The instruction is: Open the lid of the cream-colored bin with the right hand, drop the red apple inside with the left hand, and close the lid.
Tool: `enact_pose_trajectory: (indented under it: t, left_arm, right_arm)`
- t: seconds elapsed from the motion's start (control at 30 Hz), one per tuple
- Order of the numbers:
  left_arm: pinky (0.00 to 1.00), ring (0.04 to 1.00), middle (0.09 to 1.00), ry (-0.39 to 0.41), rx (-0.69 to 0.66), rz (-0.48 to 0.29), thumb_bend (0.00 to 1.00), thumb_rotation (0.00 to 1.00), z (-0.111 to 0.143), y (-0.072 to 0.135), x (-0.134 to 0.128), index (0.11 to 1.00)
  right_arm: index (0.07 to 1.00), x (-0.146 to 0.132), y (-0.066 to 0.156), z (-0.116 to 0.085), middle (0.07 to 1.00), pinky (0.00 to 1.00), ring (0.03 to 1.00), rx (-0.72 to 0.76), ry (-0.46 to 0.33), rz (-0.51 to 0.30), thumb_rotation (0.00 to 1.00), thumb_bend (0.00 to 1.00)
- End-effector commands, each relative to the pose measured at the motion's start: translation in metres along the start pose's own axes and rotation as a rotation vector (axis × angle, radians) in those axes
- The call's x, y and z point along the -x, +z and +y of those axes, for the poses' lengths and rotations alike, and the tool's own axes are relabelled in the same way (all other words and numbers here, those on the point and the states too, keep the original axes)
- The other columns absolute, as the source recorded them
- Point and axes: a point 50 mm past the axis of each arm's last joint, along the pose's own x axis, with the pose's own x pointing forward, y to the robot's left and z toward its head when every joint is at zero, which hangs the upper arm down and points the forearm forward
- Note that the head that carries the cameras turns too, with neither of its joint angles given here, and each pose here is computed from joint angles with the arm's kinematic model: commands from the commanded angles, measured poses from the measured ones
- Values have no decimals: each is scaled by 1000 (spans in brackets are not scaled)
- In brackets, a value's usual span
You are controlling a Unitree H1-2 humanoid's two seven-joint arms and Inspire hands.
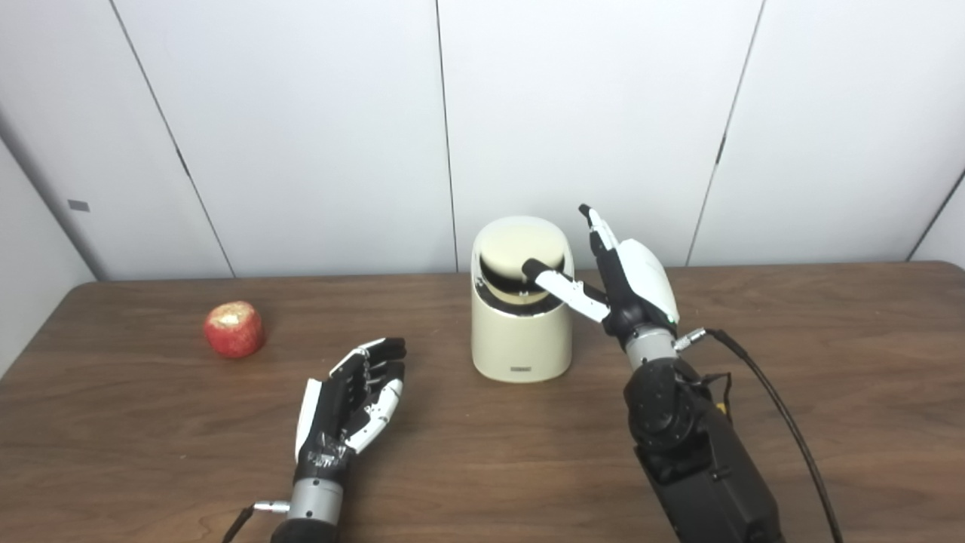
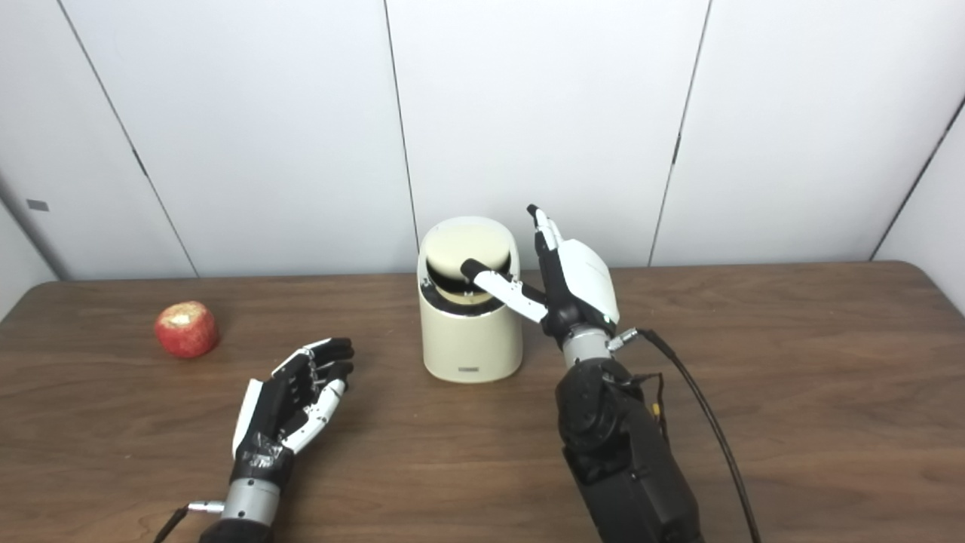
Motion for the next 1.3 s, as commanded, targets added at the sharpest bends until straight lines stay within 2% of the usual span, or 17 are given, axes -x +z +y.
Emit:
enact_pose_trajectory:
  t: [0.0,0.17,0.47,0.57,0.6,0.63,0.73,0.8,0.9,1.0,1.1,1.27]
  left_arm:
    - [666,731,754,2,-3,-44,250,297,1,9,-4,749]
    - [658,727,751,5,-8,-41,242,286,0,9,-5,743]
    - [664,728,752,6,-7,-40,249,301,1,6,-6,745]
    - [661,727,750,7,-4,-41,249,297,2,5,-6,743]
    - [665,730,751,7,-2,-40,249,295,2,5,-6,744]
    - [667,732,751,6,-1,-40,250,295,2,4,-6,744]
    - [666,732,749,7,-1,-40,248,296,3,4,-5,740]
    - [665,732,749,8,-1,-39,252,297,4,4,-5,740]
    - [664,731,747,7,-7,-43,257,304,6,4,-5,741]
    - [666,730,745,10,-5,-45,259,314,6,4,-5,740]
    - [665,729,744,8,-13,-49,260,331,8,3,-5,741]
    - [668,729,747,12,-4,-49,259,323,7,2,-6,742]
  right_arm:
    - [981,-2,17,-18,978,820,938,-20,-64,-101,1000,945]
    - [976,10,12,-22,970,817,934,-42,-98,-136,1000,990]
    - [987,51,-19,-26,988,851,949,-134,-143,-217,980,983]
    - [941,66,-34,-24,953,811,914,-167,-189,-225,941,855]
    - [926,71,-41,-22,944,804,908,-180,-201,-223,905,672]
    - [916,74,-45,-21,937,801,905,-189,-208,-223,872,547]
    - [905,84,-60,-16,925,795,895,-202,-218,-211,817,339]
    - [892,93,-72,-14,909,785,881,-222,-227,-197,811,265]
    - [849,105,-83,-13,866,769,849,-263,-247,-210,844,248]
    - [799,114,-91,-13,810,726,803,-291,-259,-231,744,213]
    - [784,120,-100,-13,796,712,794,-293,-274,-237,686,217]
    - [774,124,-109,-11,789,695,781,-279,-285,-259,658,212]
